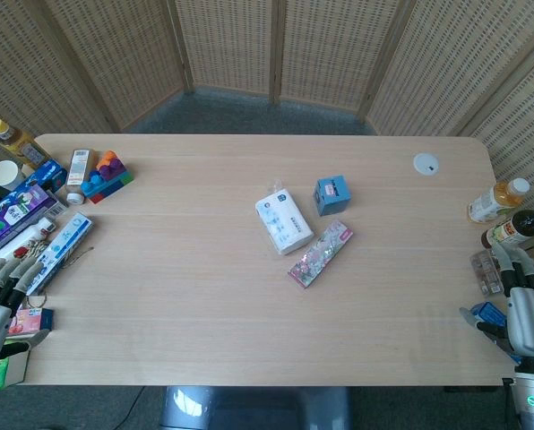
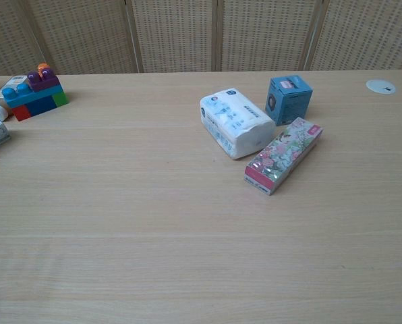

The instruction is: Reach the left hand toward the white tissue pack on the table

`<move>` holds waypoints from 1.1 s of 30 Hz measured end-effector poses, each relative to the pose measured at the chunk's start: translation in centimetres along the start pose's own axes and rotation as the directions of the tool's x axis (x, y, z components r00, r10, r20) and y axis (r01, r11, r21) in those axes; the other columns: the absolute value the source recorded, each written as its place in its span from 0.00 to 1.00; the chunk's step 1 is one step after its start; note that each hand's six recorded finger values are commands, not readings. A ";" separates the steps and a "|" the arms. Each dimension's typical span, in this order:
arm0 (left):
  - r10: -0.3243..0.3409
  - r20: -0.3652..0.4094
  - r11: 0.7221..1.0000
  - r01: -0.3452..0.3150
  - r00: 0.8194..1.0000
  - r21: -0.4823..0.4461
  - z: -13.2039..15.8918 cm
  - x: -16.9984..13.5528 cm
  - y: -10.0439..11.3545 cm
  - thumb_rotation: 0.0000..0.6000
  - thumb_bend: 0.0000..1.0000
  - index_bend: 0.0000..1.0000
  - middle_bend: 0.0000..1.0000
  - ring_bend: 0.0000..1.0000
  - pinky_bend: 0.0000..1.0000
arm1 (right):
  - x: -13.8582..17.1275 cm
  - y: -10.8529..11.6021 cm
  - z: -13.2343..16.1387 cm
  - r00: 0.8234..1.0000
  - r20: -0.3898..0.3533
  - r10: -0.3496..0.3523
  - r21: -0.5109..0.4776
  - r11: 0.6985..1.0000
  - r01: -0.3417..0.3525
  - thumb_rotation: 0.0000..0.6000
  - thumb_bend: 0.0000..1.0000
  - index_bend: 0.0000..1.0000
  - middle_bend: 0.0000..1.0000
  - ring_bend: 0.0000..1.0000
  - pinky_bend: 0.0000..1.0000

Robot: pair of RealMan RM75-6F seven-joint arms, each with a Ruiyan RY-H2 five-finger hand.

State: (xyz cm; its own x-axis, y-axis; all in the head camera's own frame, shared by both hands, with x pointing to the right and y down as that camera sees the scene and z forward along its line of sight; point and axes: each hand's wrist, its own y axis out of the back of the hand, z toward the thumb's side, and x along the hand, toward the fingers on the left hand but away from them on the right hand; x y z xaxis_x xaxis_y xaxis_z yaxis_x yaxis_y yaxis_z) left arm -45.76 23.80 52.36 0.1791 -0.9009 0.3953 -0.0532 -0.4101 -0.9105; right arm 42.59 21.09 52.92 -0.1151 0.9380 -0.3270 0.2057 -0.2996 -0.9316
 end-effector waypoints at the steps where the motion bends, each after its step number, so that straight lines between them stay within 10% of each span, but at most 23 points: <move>1: 0.000 0.000 1.000 0.000 1.000 0.001 0.0 0.0 0.0 1.00 0.11 0.00 0.00 0.00 0.00 | 0.0 0.0 0.0 1.000 0.000 0.000 -0.001 1.000 0.000 1.00 0.00 0.00 0.00 0.00 0.00; 17: -0.028 0.148 0.997 0.017 0.989 0.078 2.2 3.7 -0.9 1.00 0.10 0.03 0.00 0.00 0.00 | 0.2 0.2 0.4 1.000 -0.011 0.006 -0.026 1.000 -0.006 1.00 0.00 0.00 0.00 0.00 0.00; 33: -0.172 0.394 0.919 0.003 0.903 0.393 17.6 19.2 -4.0 1.00 0.09 0.00 0.00 0.00 0.00 | 0.1 0.8 -0.1 1.000 -0.006 0.005 -0.066 0.998 -0.006 1.00 0.00 0.00 0.00 0.00 0.00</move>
State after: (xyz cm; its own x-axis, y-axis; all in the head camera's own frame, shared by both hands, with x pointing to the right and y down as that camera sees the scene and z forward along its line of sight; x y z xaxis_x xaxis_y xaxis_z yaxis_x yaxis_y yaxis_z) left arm -24.86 10.70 61.48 0.5582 -0.6868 0.4655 0.3381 -0.3241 -0.8835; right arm 42.84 21.02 52.15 -0.1085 0.9374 -0.3309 0.2699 -0.2926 -0.9173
